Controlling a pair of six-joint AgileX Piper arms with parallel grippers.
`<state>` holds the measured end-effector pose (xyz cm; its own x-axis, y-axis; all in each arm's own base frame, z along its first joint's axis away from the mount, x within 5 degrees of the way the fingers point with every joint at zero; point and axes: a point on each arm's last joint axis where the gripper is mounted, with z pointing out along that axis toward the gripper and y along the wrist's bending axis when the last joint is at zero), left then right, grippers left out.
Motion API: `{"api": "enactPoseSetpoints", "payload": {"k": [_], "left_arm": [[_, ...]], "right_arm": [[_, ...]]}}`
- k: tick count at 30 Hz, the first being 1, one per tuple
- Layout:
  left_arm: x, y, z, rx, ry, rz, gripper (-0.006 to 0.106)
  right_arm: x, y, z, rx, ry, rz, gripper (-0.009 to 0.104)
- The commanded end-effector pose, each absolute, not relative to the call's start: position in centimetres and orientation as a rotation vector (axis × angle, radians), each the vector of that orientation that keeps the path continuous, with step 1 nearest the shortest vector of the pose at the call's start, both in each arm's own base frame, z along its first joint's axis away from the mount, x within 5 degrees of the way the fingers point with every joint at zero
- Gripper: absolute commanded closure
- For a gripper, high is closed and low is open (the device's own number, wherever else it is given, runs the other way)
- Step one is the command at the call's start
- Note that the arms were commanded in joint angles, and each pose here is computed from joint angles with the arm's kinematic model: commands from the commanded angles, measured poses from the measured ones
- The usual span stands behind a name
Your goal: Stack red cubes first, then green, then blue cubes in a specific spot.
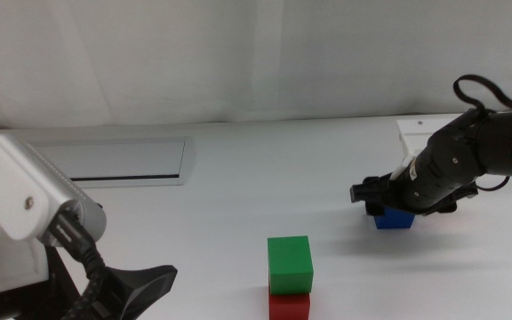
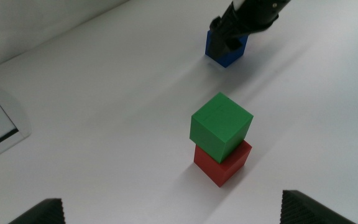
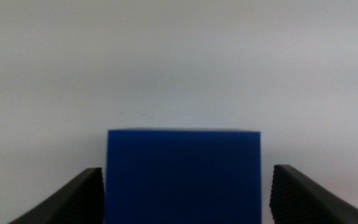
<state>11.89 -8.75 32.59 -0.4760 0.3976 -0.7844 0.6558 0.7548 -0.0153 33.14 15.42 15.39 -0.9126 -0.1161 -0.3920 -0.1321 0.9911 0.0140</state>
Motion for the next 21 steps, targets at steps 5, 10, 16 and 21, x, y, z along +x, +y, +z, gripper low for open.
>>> {"api": "enactPoseSetpoints", "payload": {"k": [5, 10, 16, 21], "left_arm": [[11.9, -9.0, 32.7, 0.766, 2.107, -0.429, 0.014], [11.9, -9.0, 32.7, 0.766, 2.107, -0.429, 0.014], [11.9, -9.0, 32.8, 0.764, 2.103, -0.429, 0.014], [11.9, -9.0, 32.8, 0.763, 2.102, -0.429, 0.014]], "right_arm": [[33.6, 15.2, 15.0, -0.218, 2.729, 0.016, 0.045], [34.1, 15.3, 15.5, -0.222, 2.713, 0.006, 0.086], [34.6, 15.3, 17.1, -0.196, 2.735, -0.038, 0.097], [34.2, 15.0, 20.7, -0.173, 2.666, -0.008, 0.097]]}}
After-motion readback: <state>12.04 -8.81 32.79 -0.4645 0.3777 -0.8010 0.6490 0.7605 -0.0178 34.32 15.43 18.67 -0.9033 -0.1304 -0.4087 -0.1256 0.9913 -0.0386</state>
